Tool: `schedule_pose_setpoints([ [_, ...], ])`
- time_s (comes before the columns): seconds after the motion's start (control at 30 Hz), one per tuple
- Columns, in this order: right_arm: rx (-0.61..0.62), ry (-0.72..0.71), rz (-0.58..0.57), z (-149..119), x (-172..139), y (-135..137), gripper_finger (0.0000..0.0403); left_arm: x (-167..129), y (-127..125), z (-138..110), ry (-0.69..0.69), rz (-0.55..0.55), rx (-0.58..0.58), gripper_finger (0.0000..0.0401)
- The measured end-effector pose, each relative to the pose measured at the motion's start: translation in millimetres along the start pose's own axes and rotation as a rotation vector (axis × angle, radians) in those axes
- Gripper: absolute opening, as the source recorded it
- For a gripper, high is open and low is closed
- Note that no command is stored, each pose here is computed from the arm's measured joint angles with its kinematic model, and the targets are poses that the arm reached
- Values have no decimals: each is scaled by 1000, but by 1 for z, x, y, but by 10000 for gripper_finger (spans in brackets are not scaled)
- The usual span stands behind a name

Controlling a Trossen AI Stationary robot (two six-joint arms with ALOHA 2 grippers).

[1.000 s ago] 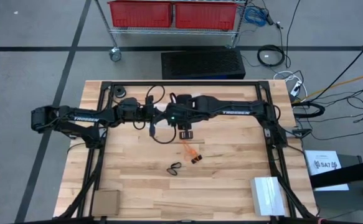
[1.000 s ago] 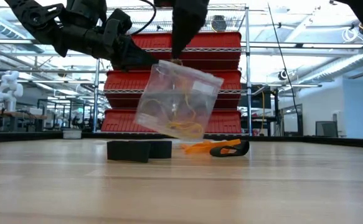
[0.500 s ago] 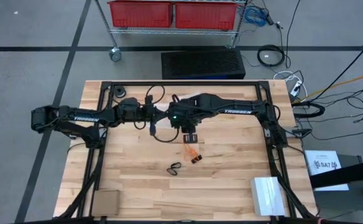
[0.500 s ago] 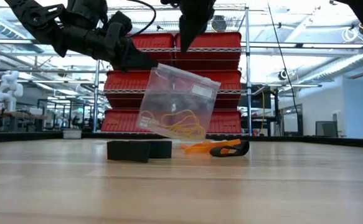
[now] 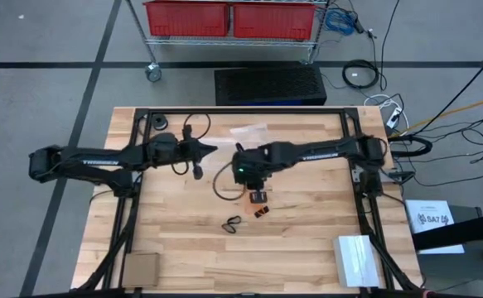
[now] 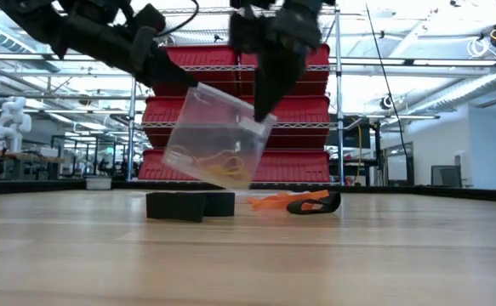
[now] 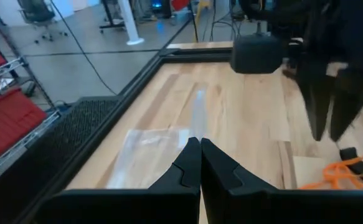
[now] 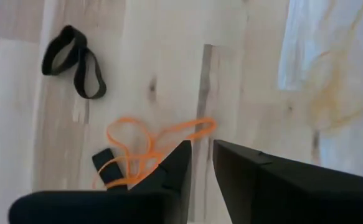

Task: Sort rubber bands
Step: Put the yellow rubber band into the right transparent zip lock bag

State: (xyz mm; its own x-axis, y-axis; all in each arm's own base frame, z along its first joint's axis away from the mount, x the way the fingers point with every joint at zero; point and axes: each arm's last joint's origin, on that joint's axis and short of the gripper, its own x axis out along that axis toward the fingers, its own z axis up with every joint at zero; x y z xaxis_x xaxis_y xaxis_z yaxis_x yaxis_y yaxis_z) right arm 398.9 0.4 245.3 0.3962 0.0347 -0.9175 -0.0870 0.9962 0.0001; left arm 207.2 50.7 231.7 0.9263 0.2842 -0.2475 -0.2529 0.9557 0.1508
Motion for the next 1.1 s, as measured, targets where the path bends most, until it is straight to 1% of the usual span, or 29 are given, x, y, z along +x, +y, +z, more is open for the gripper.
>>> schedule_pose_setpoints([
  [0.13, 47, -153, -4, -30, 11, 7, 40, -7, -2, 2, 11, 19, 5, 2],
  [0.27, 113, -320, 4, -64, 21, 15, 18, -9, -4, -1, 55, 50, 11, 2],
  [0.33, 150, -405, 9, -78, 24, 18, 8, -10, -6, -5, 95, 49, -1, 2],
  [0.43, 205, -457, -19, -97, 31, 22, 2, -8, -9, -12, 175, 35, -26, 2],
  [0.5, 244, -489, -38, -103, 33, 24, 3, -5, -12, -13, 192, 32, -40, 2],
  [0.6, 316, -512, -27, -104, 36, 24, 3, 0, -19, -17, 210, 7, -56, 2],
  [0.7, 379, -536, -11, -102, 38, 23, 6, 9, -26, -19, 195, -61, -87, 2],
  [0.8, 422, -557, 4, -100, 37, 23, 23, 19, -34, -20, 159, -155, -109, 6],
  [0.87, 441, -563, 11, -100, 36, 23, 44, 26, -39, -20, 124, -218, -114, 21],
  [0.97, 484, -558, 27, -100, 37, 23, 84, 35, -44, -19, 70, -283, -120, 56],
  [1.1, 577, -541, 53, -101, 38, 23, 141, 43, -47, -23, 49, -302, -135, 109],
])
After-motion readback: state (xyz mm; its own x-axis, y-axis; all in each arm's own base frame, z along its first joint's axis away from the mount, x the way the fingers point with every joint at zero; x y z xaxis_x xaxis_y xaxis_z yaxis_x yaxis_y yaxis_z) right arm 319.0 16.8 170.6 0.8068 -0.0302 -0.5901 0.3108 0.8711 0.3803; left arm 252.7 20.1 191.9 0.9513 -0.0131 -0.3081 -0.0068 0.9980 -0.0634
